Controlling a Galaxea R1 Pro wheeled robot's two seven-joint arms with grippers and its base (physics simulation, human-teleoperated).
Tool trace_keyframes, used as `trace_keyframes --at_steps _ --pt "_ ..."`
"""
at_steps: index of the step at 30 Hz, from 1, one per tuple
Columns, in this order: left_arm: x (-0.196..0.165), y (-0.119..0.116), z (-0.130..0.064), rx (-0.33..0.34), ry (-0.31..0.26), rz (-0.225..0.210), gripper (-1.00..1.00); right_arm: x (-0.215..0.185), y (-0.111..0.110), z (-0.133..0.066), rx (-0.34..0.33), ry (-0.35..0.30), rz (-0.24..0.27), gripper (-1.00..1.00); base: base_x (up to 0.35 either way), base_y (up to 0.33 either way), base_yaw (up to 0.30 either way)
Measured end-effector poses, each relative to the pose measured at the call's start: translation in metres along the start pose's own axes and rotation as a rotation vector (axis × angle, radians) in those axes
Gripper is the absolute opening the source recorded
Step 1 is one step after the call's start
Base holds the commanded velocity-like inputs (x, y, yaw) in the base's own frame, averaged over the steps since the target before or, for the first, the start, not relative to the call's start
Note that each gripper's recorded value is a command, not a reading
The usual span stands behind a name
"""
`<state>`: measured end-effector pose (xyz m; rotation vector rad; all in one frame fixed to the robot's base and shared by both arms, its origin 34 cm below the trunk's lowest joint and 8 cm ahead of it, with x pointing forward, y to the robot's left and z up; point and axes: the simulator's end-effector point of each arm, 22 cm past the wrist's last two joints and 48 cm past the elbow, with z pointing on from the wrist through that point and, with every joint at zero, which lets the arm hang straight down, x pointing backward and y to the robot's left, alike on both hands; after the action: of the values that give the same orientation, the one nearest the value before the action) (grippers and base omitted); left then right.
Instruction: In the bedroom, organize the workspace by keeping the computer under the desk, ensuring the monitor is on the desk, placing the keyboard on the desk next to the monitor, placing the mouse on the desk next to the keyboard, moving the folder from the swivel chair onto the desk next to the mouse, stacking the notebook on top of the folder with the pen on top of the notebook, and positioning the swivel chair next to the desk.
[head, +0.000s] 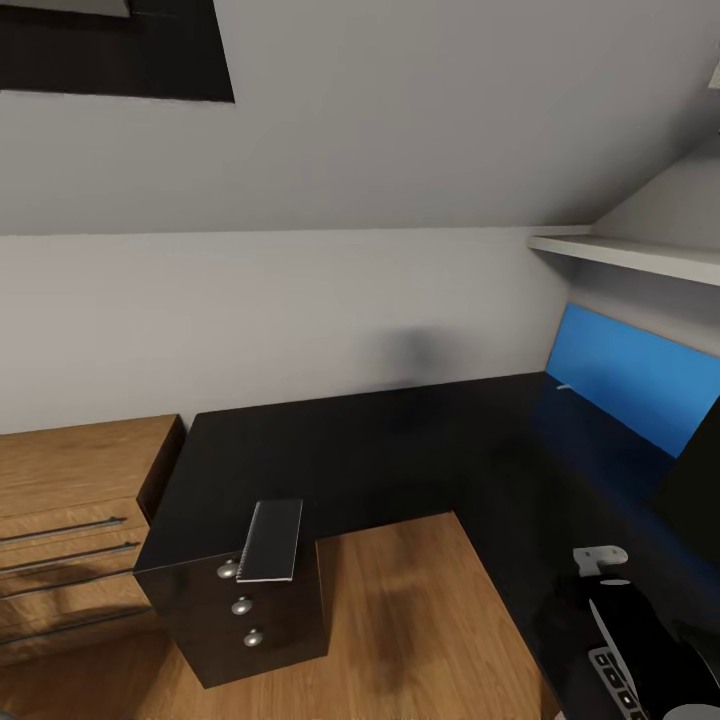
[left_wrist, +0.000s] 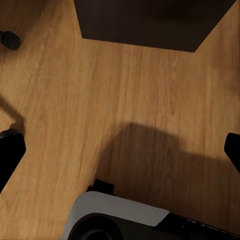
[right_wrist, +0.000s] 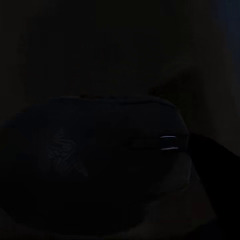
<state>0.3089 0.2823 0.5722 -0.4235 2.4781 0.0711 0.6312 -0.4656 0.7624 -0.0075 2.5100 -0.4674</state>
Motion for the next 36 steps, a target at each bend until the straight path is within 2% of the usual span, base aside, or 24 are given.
trace_keyframes --at_steps 36 --pt "-0.0003 0.0021 0.0000 -0.005 -0.001 -0.005 1.00 -0.0001 0.0011 0.0000 -0.002 -0.001 -0.001 -1.00 -0.001 0.000 0.000"
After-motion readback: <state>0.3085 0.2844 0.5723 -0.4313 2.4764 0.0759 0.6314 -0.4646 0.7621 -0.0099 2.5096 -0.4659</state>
